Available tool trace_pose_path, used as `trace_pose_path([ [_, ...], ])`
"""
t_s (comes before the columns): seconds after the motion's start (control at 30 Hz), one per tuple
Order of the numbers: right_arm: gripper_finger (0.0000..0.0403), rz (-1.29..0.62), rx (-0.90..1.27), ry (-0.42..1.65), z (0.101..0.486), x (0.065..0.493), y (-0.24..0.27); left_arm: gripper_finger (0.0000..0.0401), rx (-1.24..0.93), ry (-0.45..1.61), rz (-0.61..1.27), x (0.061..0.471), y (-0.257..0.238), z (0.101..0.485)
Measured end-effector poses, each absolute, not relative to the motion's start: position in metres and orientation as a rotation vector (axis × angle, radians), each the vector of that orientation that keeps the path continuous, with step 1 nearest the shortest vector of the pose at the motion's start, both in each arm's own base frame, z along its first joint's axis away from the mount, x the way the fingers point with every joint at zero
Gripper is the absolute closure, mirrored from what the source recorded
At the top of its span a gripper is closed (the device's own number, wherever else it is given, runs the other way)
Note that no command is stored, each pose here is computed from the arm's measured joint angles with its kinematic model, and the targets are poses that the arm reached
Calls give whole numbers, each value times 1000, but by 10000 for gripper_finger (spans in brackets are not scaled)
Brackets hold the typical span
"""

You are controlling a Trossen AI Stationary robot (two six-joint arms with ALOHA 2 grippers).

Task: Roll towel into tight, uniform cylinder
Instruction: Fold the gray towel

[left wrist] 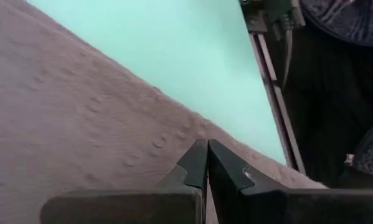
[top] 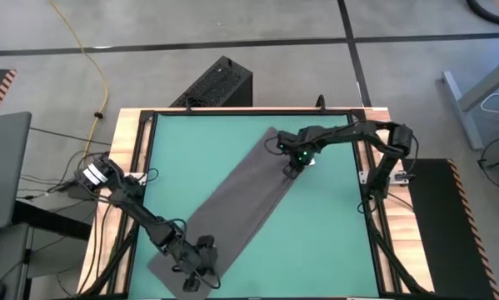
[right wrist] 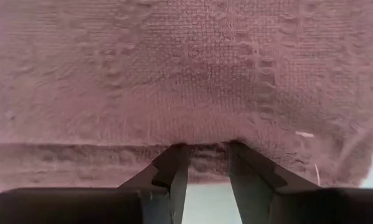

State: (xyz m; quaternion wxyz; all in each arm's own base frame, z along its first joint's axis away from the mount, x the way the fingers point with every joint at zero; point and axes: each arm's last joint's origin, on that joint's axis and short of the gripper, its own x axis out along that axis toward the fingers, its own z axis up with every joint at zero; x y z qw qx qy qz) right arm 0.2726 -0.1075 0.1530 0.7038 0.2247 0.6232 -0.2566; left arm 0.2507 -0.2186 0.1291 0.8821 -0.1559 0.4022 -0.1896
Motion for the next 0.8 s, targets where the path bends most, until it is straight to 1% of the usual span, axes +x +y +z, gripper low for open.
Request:
trace_pose_path([
  [0.17,265,-591,521,1421,138,272,-115,401,-430,885,-455,253,-226,115],
  [0.33,266,-594,523,1432,138,269,-118,401,-499,949,-502,252,-228,114],
  [0.5,266,-590,520,1387,154,264,-117,401,-530,989,-566,250,-230,116],
  [0.6,266,-588,517,1331,173,258,-114,401,-527,987,-601,248,-230,122],
  [0.7,266,-596,524,1254,191,254,-113,401,-510,942,-635,247,-229,134],
  [0.8,266,-602,540,1231,194,254,-110,401,-460,863,-631,247,-227,146],
])
